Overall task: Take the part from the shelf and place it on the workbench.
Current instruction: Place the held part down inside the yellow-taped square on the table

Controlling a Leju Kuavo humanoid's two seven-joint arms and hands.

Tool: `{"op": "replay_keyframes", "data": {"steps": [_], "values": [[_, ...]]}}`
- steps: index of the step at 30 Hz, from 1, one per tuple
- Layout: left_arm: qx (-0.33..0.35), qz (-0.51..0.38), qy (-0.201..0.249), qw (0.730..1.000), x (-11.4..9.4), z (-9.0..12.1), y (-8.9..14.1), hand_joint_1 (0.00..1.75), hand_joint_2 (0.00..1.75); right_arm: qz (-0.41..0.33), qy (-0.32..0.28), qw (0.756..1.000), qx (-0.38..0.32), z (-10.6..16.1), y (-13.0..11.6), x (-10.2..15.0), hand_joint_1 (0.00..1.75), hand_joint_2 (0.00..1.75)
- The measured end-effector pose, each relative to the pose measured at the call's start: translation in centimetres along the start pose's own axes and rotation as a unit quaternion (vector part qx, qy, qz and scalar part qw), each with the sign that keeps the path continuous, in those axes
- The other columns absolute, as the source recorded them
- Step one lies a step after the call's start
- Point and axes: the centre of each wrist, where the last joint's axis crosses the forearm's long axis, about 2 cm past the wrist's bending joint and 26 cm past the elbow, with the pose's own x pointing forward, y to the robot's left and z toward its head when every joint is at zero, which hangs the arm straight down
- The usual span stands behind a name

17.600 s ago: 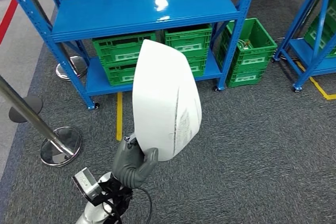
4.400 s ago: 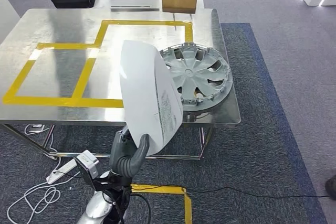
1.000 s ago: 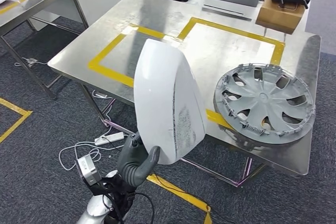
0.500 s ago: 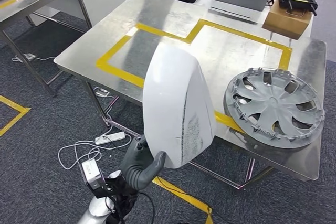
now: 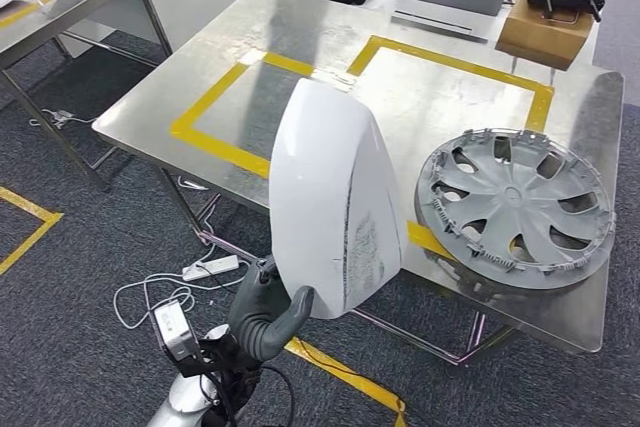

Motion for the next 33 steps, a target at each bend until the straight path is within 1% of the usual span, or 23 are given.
{"op": "replay_keyframes", "data": {"steps": [18,25,33], "values": [[-0.001,0.000,-0.001,1.000,-0.03,-0.13,-0.06,1.75,1.75,0.002,0.000,1.000,0.003,-0.10,-0.11,-0.06,0.00,1.75],[-0.020,0.004,-0.006,1.000,0.02,-0.33,-0.10,1.75,1.75,0.006,-0.005,1.000,0.004,-0.11,-0.11,-0.12,0.00,1.75],[-0.008,-0.005,-0.002,1.000,-0.02,-0.15,-0.01,1.75,1.75,0.004,-0.002,1.000,0.004,-0.08,-0.06,-0.13,0.00,1.75]]}}
